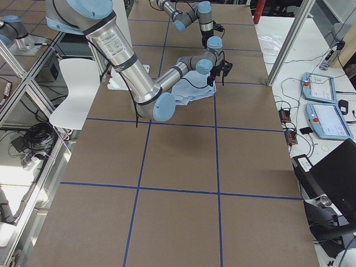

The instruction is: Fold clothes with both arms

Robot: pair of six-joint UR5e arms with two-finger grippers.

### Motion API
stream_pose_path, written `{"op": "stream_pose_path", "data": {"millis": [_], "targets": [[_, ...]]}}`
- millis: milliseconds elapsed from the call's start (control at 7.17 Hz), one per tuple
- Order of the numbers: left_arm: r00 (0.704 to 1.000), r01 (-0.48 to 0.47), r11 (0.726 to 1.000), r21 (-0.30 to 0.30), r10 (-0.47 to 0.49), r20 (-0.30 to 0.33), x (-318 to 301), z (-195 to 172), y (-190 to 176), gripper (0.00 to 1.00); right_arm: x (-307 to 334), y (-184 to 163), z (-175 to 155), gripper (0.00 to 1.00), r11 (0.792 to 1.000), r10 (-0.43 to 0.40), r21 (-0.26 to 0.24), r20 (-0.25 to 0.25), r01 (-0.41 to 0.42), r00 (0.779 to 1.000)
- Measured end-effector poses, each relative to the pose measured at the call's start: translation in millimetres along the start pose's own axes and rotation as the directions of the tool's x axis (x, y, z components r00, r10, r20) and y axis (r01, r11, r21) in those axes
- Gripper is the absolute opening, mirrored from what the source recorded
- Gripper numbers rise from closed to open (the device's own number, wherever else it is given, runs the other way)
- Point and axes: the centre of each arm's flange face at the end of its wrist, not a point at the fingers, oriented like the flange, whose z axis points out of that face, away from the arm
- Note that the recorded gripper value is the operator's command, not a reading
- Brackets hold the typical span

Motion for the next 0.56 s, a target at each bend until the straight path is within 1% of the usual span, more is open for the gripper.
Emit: {"op": "stream_pose_path", "data": {"millis": [139,279,418,558], "targets": [[0.997,-0.069,0.997,0.019,0.069,0.017,-12.0,-10.6,-16.5,0.99,12.8,-28.8,-14.1,1.0,0.998,-0.064,0.002,-0.007,0.064,0.998],[0.986,-0.163,0.986,0.039,0.162,0.039,-30.4,-27.6,-38.1,0.99,40.6,-66.7,-27.6,1.0,0.988,-0.156,0.012,-0.036,0.157,0.987],[0.965,-0.258,0.965,0.051,0.254,0.064,-56.0,-47.8,-67.1,0.99,76.9,-104.4,-40.2,1.0,0.961,-0.272,0.019,-0.083,0.274,0.959],[0.936,-0.346,0.937,0.044,0.341,0.091,-89.1,-68.4,-103.3,0.99,110.1,-140.3,-56.4,1.0,0.928,-0.368,0.016,-0.127,0.373,0.921]]}}
